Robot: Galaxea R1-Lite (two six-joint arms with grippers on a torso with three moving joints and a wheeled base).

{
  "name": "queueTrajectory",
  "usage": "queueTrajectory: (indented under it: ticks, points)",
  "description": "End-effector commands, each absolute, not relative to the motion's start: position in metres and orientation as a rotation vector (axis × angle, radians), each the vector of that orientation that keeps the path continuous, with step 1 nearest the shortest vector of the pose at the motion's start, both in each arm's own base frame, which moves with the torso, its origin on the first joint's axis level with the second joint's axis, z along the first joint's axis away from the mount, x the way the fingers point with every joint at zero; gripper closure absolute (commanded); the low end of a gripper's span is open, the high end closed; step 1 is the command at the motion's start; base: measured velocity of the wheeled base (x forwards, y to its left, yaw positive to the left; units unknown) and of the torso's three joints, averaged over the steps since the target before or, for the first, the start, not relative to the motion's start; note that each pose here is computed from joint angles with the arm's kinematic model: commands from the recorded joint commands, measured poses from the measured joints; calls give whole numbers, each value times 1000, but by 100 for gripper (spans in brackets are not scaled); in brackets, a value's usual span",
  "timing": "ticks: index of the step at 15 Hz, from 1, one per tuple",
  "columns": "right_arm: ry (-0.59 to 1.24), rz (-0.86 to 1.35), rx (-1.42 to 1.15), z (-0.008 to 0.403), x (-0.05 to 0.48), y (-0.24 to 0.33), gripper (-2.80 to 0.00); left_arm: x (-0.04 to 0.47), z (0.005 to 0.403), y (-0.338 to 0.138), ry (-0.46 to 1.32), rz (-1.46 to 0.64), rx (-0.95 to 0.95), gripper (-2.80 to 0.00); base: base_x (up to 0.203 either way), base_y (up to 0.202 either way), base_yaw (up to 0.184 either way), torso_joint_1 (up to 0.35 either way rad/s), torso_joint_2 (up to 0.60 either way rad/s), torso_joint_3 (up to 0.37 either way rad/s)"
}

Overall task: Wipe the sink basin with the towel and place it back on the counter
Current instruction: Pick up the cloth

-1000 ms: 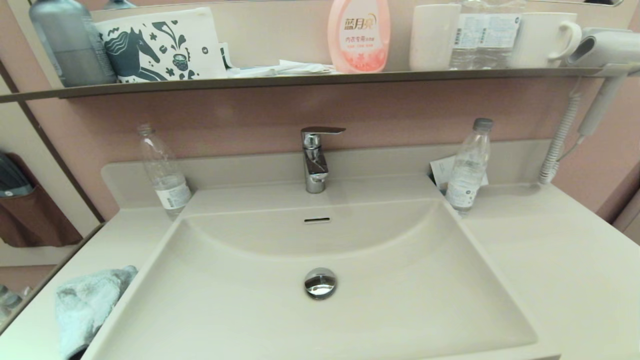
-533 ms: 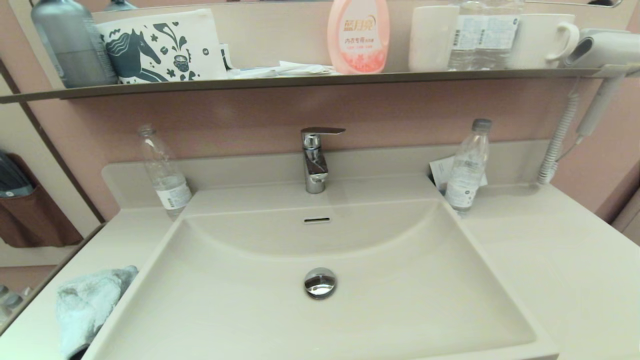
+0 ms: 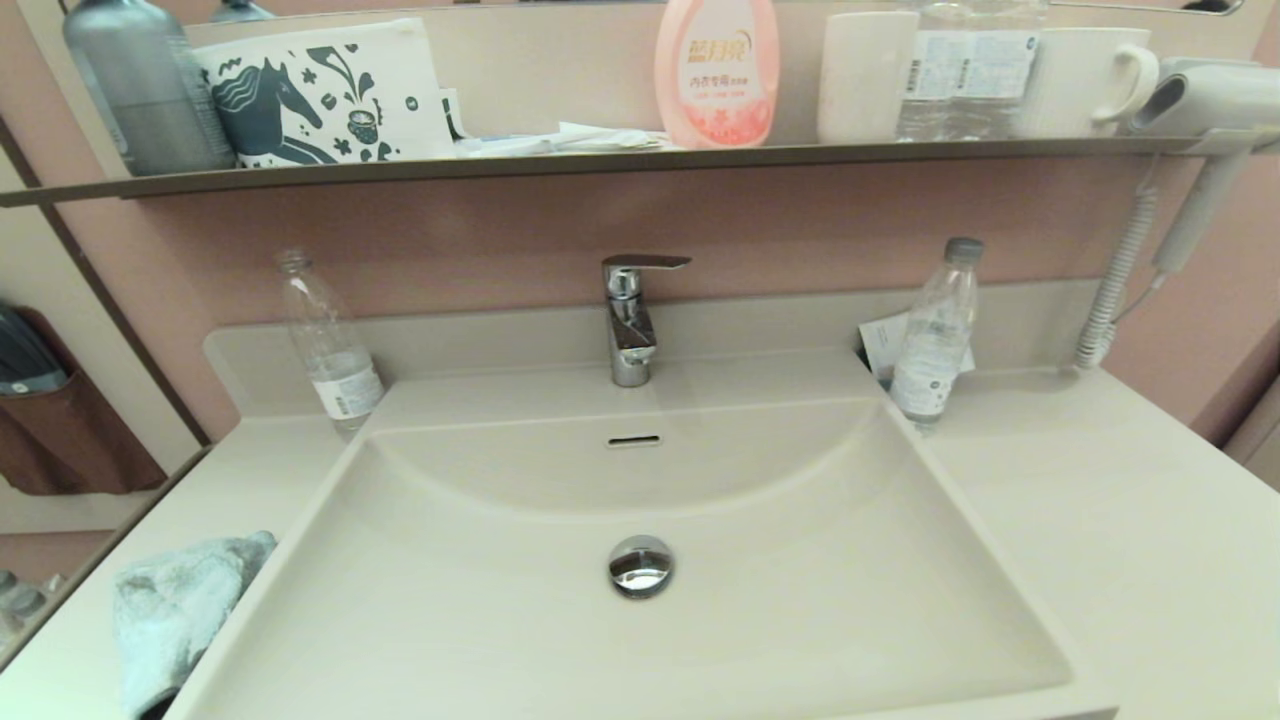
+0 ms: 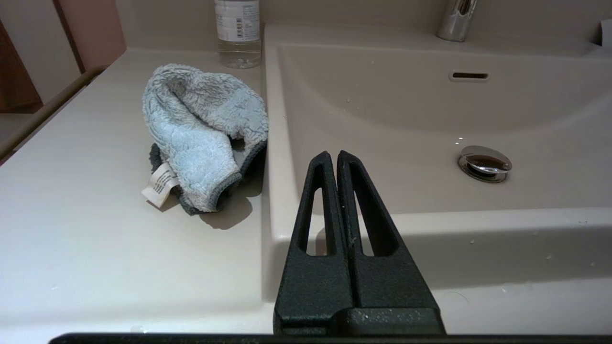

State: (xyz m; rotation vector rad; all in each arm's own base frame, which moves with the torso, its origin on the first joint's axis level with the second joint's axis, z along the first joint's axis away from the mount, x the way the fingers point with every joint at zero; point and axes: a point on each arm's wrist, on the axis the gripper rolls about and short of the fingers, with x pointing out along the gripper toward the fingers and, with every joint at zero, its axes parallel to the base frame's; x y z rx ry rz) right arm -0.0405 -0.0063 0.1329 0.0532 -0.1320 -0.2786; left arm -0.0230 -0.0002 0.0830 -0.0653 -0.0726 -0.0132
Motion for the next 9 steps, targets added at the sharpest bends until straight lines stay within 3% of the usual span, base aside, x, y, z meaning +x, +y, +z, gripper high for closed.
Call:
queueTrajectory:
  ticks: [1,5,9]
  points:
    - [-132,-244,101,116,-39,-6,0,-23,83,0,-72,-13,-66,0,0,0,0,0,0,0]
    - [-22,-116,100,86,-27,-3,0,-23,83,0,-72,-13,-66,0,0,0,0,0,0,0]
    - [-6,-39,-7,82,-26,-1,0,-23,83,0,-72,-13,-66,0,0,0,0,0,0,0]
